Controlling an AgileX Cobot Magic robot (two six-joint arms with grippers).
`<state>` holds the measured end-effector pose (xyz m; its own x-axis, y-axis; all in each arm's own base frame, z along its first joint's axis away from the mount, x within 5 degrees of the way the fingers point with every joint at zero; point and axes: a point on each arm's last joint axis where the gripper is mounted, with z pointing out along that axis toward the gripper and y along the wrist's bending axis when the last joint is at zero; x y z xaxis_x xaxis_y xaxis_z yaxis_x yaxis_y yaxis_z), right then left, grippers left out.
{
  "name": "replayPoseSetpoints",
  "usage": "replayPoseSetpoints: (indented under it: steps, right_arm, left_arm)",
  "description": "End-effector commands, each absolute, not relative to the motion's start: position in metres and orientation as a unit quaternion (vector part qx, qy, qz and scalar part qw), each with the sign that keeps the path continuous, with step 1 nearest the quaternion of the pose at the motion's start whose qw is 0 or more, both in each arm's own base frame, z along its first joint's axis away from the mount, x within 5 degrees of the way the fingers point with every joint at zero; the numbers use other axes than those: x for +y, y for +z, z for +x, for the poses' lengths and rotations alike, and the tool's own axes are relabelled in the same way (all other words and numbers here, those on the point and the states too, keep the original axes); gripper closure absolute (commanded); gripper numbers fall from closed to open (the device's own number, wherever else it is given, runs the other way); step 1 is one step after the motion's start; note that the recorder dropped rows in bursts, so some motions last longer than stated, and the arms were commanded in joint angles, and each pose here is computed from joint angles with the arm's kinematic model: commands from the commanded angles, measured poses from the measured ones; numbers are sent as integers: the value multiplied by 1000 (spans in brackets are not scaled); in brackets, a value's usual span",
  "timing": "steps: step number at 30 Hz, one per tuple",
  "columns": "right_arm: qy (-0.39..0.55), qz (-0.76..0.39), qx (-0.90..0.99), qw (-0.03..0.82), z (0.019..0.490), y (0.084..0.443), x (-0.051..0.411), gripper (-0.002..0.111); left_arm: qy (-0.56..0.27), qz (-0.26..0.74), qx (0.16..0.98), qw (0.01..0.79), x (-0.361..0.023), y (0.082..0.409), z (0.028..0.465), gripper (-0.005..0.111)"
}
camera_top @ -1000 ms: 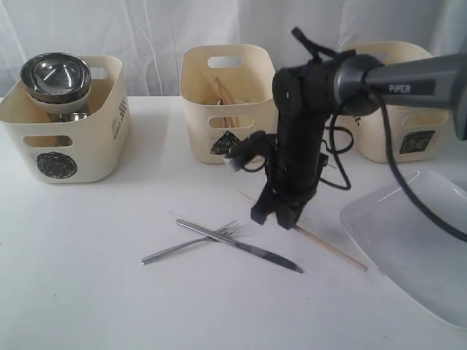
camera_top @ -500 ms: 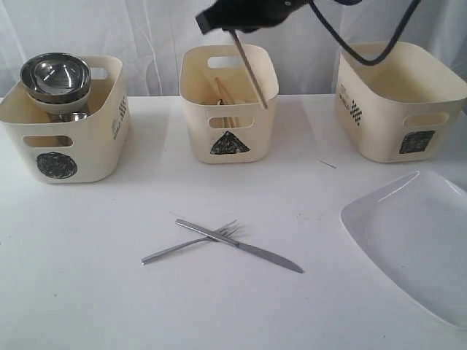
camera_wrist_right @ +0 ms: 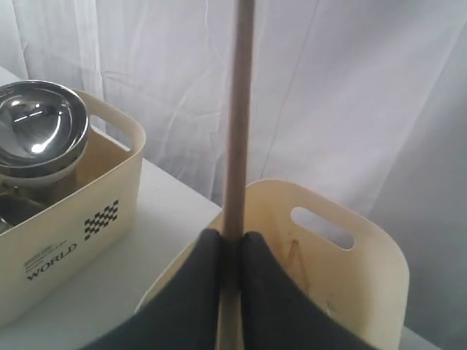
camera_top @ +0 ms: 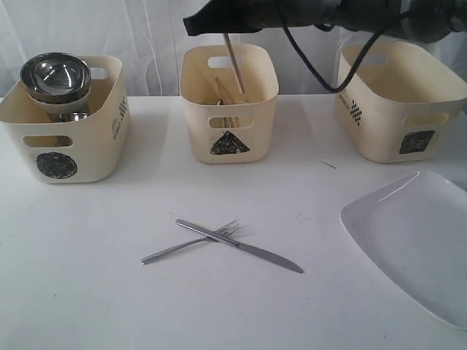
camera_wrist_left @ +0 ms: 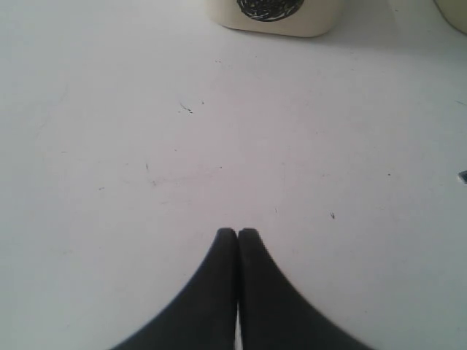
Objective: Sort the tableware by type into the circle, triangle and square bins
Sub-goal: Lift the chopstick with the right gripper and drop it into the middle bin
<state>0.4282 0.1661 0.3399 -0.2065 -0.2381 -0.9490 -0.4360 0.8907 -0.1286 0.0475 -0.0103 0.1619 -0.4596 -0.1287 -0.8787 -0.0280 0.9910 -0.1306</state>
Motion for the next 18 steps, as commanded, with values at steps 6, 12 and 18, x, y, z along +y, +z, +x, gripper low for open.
replayPoseSetpoints:
  steps: [6,12,18]
  right_arm:
    - [39,-160,718,676,444,313,159,108]
    - [26,-136,716,684,462,270,161,108]
    - [29,-127,730,671,470,244,162,87]
  left_arm:
    - [-54,-48,857,510,-11,158,47,107]
    - [-54,-48,857,510,-11,158,47,107]
    - [-54,-48,857,510,-11,158,47,107]
